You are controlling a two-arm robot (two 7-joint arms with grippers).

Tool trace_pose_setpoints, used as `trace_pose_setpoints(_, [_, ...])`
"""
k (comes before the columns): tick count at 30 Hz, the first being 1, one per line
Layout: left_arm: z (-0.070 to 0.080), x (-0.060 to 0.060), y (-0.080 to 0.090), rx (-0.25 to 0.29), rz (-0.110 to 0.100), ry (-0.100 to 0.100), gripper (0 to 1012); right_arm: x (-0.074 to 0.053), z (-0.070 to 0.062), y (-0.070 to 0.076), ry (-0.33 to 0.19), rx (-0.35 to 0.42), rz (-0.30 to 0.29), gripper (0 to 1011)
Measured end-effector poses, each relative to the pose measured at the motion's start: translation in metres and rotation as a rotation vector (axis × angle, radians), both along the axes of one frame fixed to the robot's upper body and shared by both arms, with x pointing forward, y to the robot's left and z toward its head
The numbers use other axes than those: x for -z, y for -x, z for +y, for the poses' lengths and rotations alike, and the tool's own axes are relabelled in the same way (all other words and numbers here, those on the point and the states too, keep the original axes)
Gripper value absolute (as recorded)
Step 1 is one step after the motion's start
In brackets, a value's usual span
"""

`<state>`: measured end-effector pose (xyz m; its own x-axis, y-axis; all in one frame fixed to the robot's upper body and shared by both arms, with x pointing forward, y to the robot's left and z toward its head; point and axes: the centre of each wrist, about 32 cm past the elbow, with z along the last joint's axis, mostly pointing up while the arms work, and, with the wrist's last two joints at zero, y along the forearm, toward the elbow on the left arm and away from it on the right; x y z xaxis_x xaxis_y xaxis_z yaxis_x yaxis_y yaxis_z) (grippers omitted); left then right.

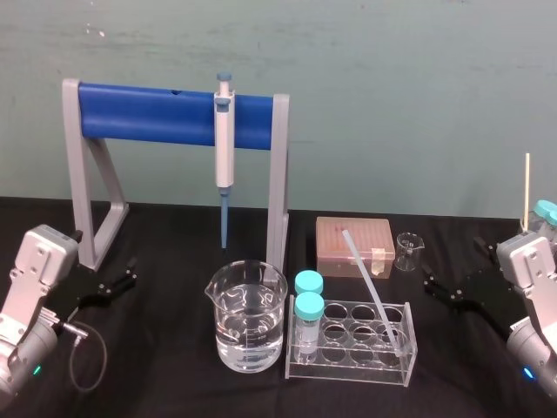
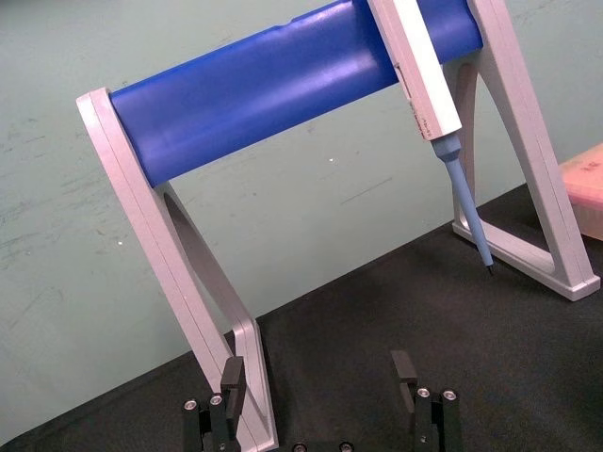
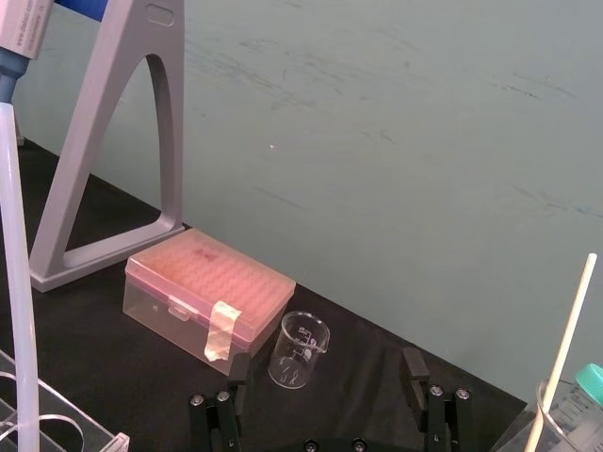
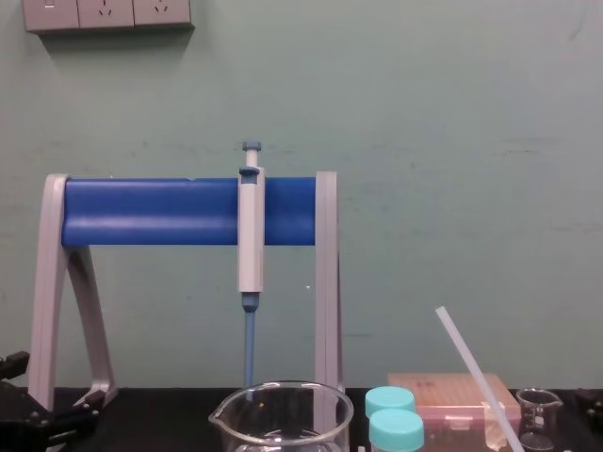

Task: Pick up the stirring rod with one hand, then place it down.

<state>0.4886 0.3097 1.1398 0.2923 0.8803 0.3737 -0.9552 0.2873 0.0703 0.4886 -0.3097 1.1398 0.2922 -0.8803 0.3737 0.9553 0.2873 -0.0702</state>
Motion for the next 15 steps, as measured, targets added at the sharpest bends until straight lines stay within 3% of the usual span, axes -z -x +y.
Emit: trace_pose_setpoints(15, [0.0, 0.0, 0.0, 0.0, 0.0, 0.0, 1001, 0.0, 0.0, 0.0, 0.0, 0.0, 0.0, 1003])
